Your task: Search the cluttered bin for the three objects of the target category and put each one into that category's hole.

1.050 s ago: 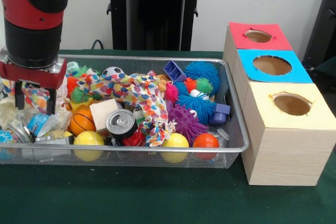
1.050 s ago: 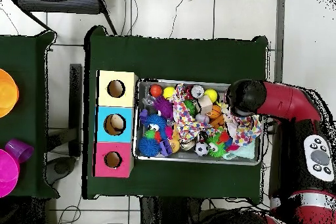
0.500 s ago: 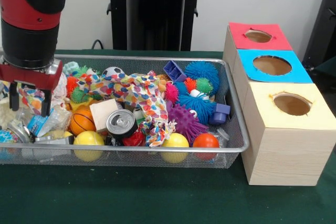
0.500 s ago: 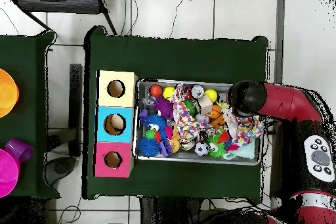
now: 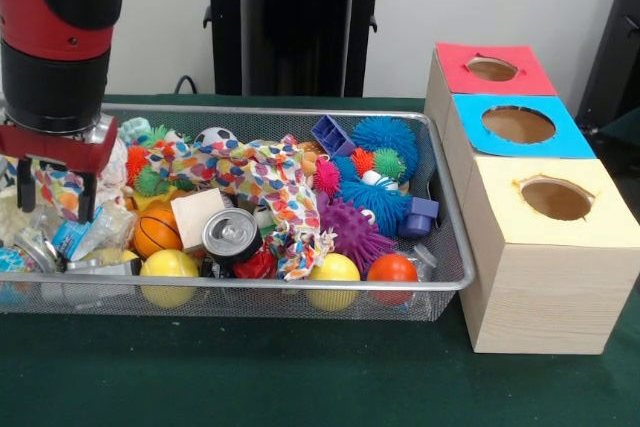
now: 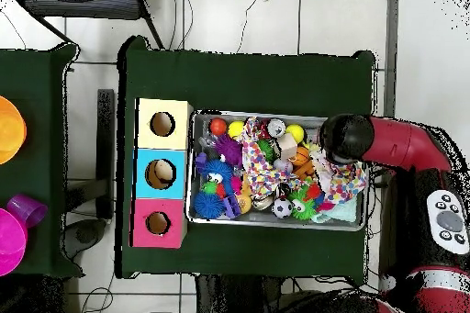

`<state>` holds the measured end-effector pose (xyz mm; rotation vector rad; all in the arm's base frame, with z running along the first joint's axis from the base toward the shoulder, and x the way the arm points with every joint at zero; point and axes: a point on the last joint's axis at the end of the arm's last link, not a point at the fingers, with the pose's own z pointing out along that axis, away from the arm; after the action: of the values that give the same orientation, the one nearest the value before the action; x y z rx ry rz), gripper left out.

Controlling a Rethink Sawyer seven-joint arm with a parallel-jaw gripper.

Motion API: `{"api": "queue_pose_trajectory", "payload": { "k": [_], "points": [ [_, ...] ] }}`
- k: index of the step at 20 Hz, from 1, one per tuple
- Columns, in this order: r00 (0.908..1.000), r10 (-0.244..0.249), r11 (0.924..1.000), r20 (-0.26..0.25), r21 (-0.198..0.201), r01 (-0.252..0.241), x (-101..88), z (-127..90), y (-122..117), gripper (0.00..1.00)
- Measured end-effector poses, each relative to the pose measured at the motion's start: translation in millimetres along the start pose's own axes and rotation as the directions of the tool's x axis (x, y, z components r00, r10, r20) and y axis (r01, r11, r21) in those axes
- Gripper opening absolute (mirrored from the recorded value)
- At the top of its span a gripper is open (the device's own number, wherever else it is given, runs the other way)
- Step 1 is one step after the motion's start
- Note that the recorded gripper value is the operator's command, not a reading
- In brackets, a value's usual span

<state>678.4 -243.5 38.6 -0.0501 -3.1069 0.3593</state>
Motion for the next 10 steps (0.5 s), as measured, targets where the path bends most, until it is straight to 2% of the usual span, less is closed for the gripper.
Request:
{"api": "queue_pose_trajectory", "payload": {
  "k": [10],
  "points": [
    [0.9996, 0.028, 0.9995, 0.000, -0.014, -0.028, 0.9, 0.8, -8.8, 1.00]
  ]
}}
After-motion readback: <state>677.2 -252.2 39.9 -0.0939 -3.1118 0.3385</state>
